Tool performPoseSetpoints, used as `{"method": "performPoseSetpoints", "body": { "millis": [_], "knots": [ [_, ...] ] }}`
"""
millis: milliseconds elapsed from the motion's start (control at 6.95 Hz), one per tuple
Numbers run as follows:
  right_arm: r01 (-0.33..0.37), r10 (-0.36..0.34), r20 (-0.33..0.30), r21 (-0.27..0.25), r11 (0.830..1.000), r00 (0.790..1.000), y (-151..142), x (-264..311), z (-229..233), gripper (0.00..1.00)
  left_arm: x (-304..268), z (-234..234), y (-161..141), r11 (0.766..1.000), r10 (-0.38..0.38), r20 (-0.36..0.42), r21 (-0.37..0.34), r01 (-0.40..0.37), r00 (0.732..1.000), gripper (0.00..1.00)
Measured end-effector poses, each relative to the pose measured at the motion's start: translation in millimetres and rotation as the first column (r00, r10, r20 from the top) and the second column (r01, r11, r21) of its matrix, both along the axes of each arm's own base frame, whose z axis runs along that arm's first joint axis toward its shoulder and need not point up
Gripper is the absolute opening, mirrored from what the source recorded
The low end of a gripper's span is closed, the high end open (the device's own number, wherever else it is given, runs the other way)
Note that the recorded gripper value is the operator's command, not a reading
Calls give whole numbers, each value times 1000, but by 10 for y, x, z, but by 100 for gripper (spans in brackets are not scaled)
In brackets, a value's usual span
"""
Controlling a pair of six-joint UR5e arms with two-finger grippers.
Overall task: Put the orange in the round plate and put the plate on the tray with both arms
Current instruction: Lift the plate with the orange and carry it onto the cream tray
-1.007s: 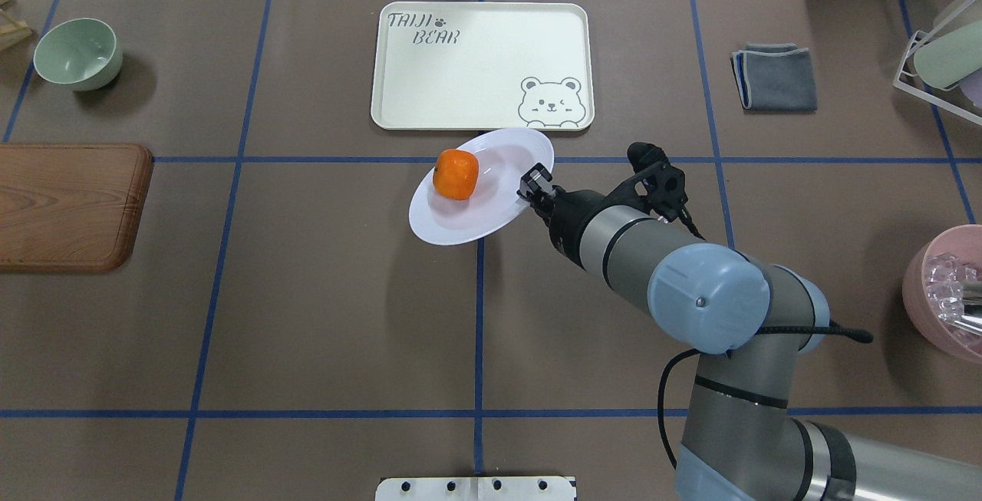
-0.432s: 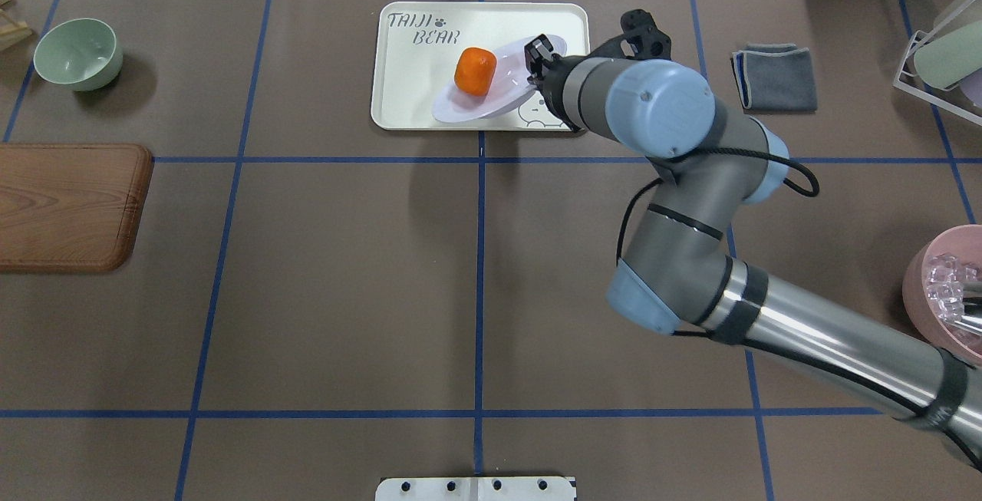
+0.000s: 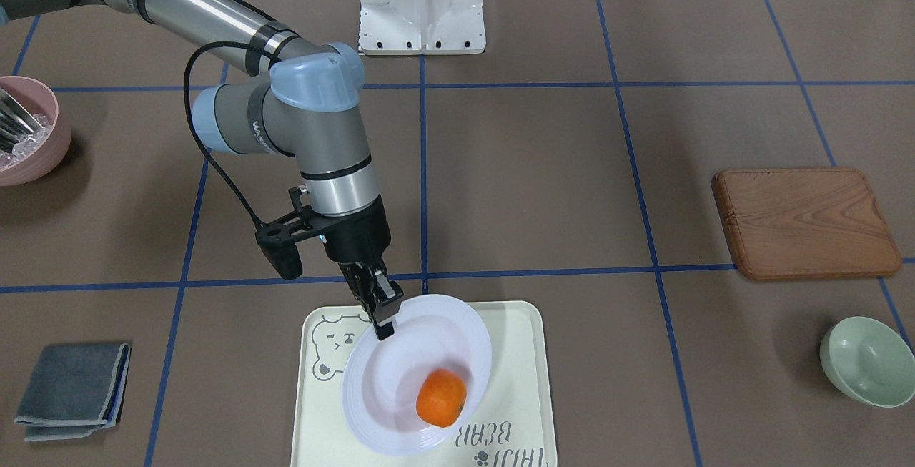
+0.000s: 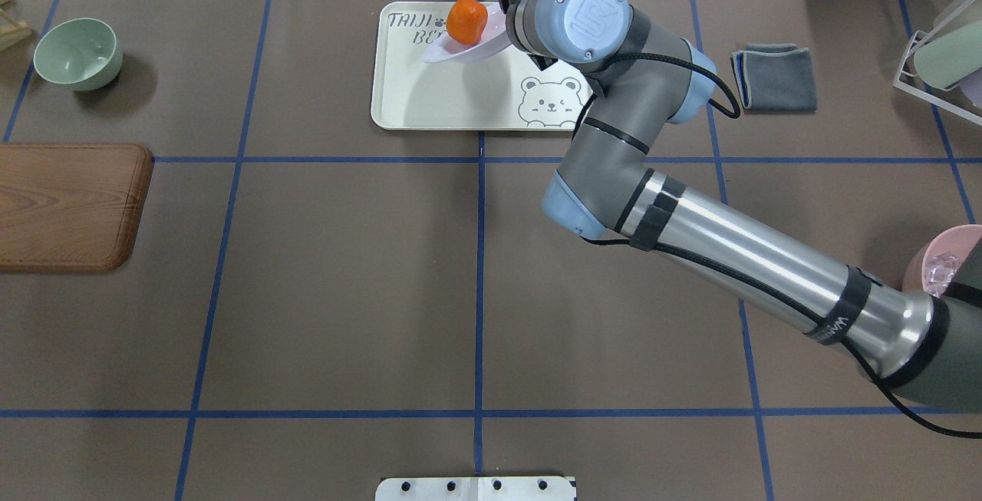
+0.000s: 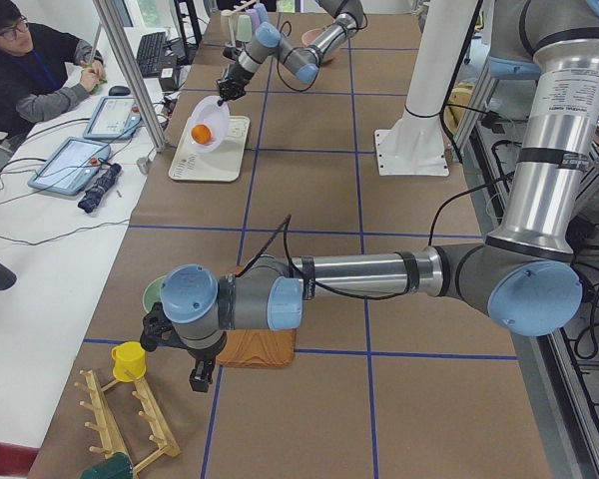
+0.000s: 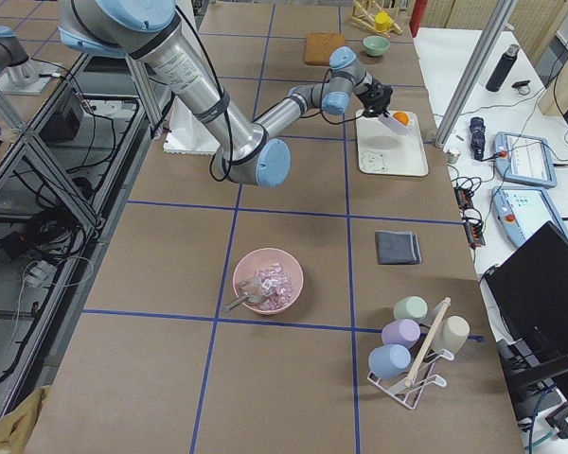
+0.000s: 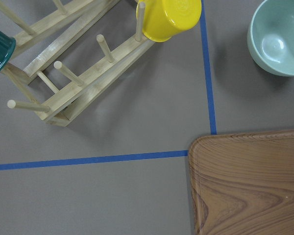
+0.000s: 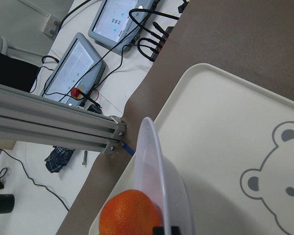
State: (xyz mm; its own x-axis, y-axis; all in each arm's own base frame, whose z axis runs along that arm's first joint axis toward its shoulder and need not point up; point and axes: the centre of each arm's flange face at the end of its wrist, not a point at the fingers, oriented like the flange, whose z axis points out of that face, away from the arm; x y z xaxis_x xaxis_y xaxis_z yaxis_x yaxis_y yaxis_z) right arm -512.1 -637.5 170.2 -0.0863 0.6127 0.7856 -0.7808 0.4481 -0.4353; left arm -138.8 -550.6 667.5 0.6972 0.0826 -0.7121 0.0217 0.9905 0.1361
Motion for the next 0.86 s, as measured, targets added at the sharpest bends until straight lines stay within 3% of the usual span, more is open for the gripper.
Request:
{"method": "performPoseSetpoints", "body": {
  "millis": [288,432,575,719,863],
  "knots": [
    [-39,40,16,-23,999,999,-229,-239,-128,0,24,-21,0,1000,0,-33,4,1,999,99],
    [-36,37,5,-16,999,999,-161,-359,-70,6,31,-25,-1,1000,0,-40,4,0,999,99],
    [-25,25,-11,7,1000,1000,-13,-461,12,91,34,-23,-1,1000,0,-42,4,0,999,99],
    [-17,18,-28,40,999,999,141,-501,68,100,35,-21,0,1000,0,-43,4,0,999,99],
    [-1,6,-54,84,996,999,268,-452,121,100,35,-17,0,1000,0,-43,3,0,999,99]
  ]
}}
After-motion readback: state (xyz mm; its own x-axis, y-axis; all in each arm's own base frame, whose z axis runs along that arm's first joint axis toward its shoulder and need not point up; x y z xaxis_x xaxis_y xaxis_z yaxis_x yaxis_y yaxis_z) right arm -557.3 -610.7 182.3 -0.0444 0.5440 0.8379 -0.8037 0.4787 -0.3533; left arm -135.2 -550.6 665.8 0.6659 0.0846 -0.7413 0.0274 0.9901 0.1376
